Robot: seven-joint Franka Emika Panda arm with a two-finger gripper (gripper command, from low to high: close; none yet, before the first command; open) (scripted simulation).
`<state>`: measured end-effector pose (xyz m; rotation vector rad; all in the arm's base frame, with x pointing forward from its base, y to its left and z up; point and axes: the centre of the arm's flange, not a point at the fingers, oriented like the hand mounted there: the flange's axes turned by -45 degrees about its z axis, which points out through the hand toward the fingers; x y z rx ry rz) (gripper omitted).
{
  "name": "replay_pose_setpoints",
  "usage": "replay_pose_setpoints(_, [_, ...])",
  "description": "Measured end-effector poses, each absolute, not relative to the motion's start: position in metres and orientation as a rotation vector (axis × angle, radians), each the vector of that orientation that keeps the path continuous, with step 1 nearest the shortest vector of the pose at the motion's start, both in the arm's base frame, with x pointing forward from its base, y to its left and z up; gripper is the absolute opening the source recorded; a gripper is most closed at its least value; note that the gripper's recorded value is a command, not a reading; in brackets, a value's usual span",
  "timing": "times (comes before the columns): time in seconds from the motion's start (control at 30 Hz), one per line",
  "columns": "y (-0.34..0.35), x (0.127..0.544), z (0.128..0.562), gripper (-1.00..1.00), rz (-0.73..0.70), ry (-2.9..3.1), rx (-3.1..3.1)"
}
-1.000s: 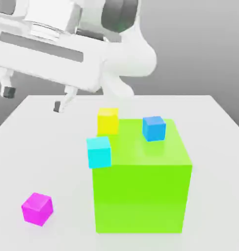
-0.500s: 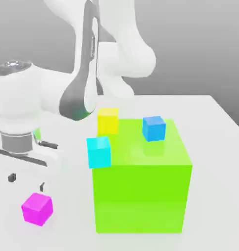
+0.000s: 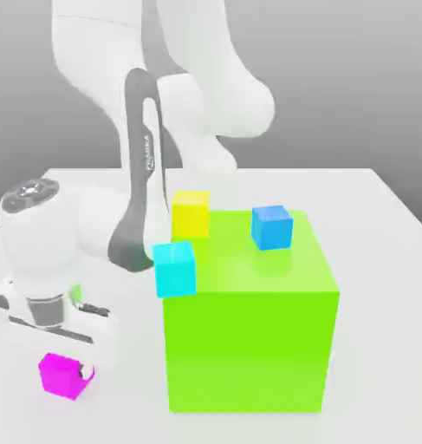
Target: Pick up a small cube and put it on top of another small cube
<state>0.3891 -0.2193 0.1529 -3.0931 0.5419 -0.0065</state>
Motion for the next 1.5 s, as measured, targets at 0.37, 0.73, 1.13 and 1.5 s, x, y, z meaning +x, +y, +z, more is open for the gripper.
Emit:
replay_pose_setpoints(0.37, [-0.227, 0.426, 0.292, -1.0, -0.117, 0.639, -3.234])
replay_pose_setpoints(0.73, [-0.104, 0.434, 0.406, -1.0, -0.181, 0.826, -3.215])
replay_pose_setpoints(1.13, [0.057, 0.355, 0.453, -1.0, -0.043, 0.831, -3.065])
replay_pose_setpoints(1.5, [0.087, 0.325, 0.406, 1.0, 0.001, 0.751, -3.045])
